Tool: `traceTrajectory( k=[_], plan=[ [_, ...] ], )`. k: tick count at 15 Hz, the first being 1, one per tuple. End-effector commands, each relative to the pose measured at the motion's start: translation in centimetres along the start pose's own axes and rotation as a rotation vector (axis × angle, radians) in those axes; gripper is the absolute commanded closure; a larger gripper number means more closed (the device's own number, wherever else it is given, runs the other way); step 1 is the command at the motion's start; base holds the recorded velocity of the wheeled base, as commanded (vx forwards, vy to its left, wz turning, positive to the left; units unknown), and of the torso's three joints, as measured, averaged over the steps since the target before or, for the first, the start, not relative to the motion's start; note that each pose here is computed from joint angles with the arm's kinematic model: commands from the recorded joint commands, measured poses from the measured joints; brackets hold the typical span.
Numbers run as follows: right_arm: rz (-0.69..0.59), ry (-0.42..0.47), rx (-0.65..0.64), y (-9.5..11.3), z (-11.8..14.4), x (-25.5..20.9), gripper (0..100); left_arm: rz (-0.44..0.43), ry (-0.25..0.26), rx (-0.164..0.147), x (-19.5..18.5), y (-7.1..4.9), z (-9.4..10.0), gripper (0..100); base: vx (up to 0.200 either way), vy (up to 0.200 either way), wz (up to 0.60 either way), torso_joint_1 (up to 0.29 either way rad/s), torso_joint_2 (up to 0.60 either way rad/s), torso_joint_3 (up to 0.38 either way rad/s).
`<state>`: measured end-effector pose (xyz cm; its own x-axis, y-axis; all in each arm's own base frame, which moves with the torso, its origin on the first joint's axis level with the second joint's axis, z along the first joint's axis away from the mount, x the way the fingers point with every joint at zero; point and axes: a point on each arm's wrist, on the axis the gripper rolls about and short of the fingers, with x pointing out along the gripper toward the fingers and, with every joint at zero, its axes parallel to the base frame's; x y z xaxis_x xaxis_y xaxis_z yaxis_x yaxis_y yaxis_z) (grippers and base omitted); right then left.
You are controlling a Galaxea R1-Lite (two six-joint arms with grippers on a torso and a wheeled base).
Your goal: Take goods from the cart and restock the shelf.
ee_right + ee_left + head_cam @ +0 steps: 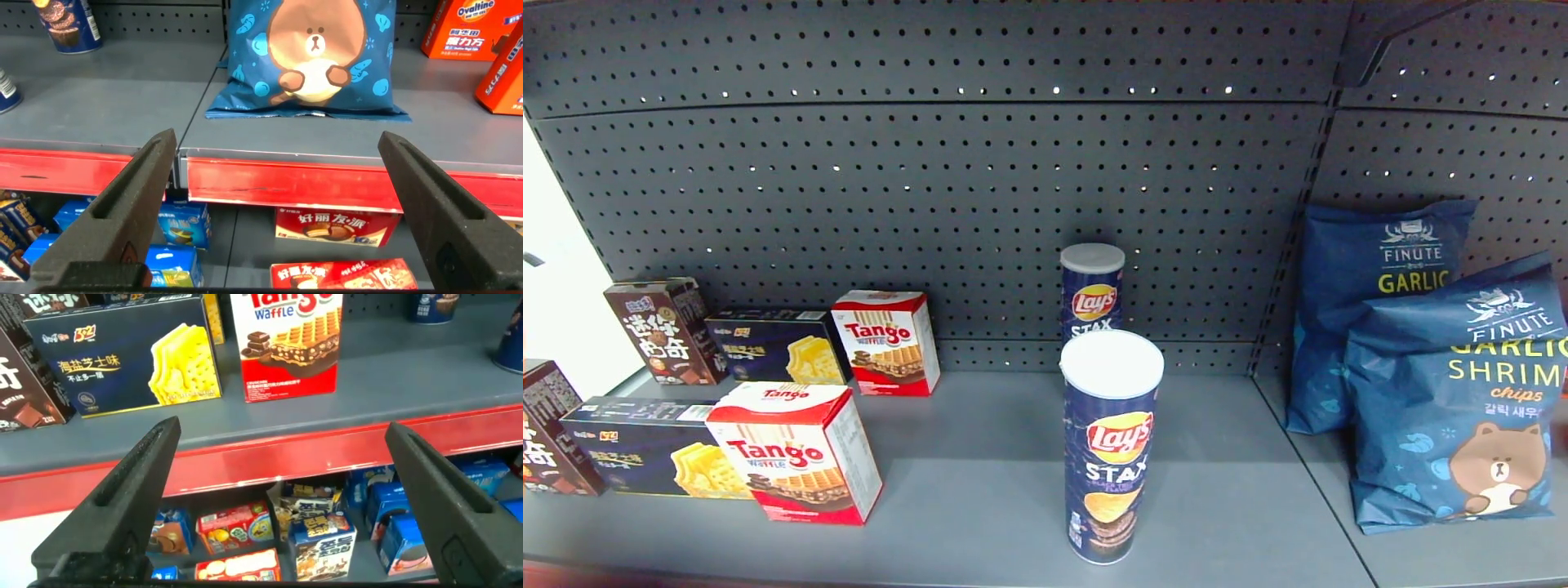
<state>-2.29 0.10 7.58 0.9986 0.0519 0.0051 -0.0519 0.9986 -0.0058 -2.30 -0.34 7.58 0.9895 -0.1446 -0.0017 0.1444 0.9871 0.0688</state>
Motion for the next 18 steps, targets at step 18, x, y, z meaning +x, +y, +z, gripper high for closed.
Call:
traceTrajectory(
  k=[18],
  plan=[
    [0.000, 0.001, -0.001, 0.00, 0.01, 0.01, 0, 0.015, -0.001, -0.008, -0.01, 0.03, -0.01, 0, 0.000, 0.000, 0.00, 0.000, 0.00, 0.000]
  ],
)
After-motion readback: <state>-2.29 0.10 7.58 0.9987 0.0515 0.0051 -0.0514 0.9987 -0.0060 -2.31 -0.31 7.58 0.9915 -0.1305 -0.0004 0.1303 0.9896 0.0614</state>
